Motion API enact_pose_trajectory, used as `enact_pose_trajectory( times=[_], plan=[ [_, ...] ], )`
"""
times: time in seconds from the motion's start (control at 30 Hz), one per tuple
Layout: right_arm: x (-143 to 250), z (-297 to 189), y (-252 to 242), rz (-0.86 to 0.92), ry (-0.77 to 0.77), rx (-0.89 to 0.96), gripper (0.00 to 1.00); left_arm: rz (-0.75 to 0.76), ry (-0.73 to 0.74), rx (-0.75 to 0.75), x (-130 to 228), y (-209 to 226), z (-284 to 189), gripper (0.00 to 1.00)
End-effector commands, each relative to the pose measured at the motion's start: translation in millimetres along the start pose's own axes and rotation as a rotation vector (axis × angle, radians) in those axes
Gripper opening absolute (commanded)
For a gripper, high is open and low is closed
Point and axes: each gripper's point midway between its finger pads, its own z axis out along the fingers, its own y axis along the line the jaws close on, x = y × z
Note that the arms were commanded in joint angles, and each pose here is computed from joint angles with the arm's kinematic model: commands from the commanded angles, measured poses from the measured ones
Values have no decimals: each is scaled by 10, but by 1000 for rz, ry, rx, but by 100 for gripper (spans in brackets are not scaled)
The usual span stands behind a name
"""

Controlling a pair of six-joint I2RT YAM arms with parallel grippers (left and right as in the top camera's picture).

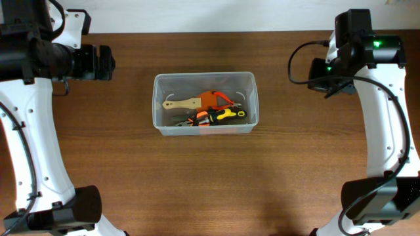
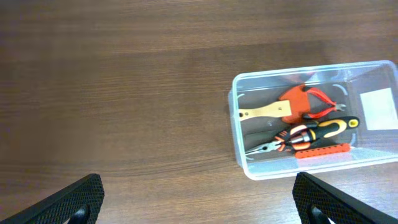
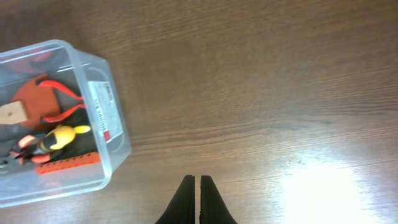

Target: Pack container

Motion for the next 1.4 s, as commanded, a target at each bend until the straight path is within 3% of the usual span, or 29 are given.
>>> enact_pose_trajectory(
  times=[0.0, 0.2, 0.43, 0.5, 0.57, 0.6, 0.63, 0.73, 0.93, 1.37],
  plan=[
    [60, -65, 114, 15, 16, -67, 4, -15, -7, 32, -13, -45, 5, 99],
    [114, -516, 169, -4, -82, -112, 4, -15, -5, 32, -10, -46, 5, 99],
    [201, -2061, 432, -195, -566, -223, 5, -15, -5, 32, -10, -46, 5, 99],
    [292, -2518, 485, -226, -719, -266, 19, -15, -5, 32, -10, -46, 5, 99],
    [403, -2897, 476, -237, -844, -297, 45, -15, -5, 32, -10, -46, 5, 99],
    [476, -3036, 452, -238, -886, -306, 65, -15, -5, 32, -10, -46, 5, 99],
    [566, -3159, 423, -239, -921, -313, 99, -15, -5, 32, -10, -46, 5, 99],
    [781, -3386, 348, -240, -985, -322, 99, -15, -6, 32, -11, -46, 5, 99],
    [1071, -3508, -29, -212, -1038, -155, 99, -15, -5, 32, -10, -46, 5, 99],
    [1024, -3477, -384, -106, -1042, 36, 99, -15, -5, 32, -10, -46, 5, 99]
  ],
)
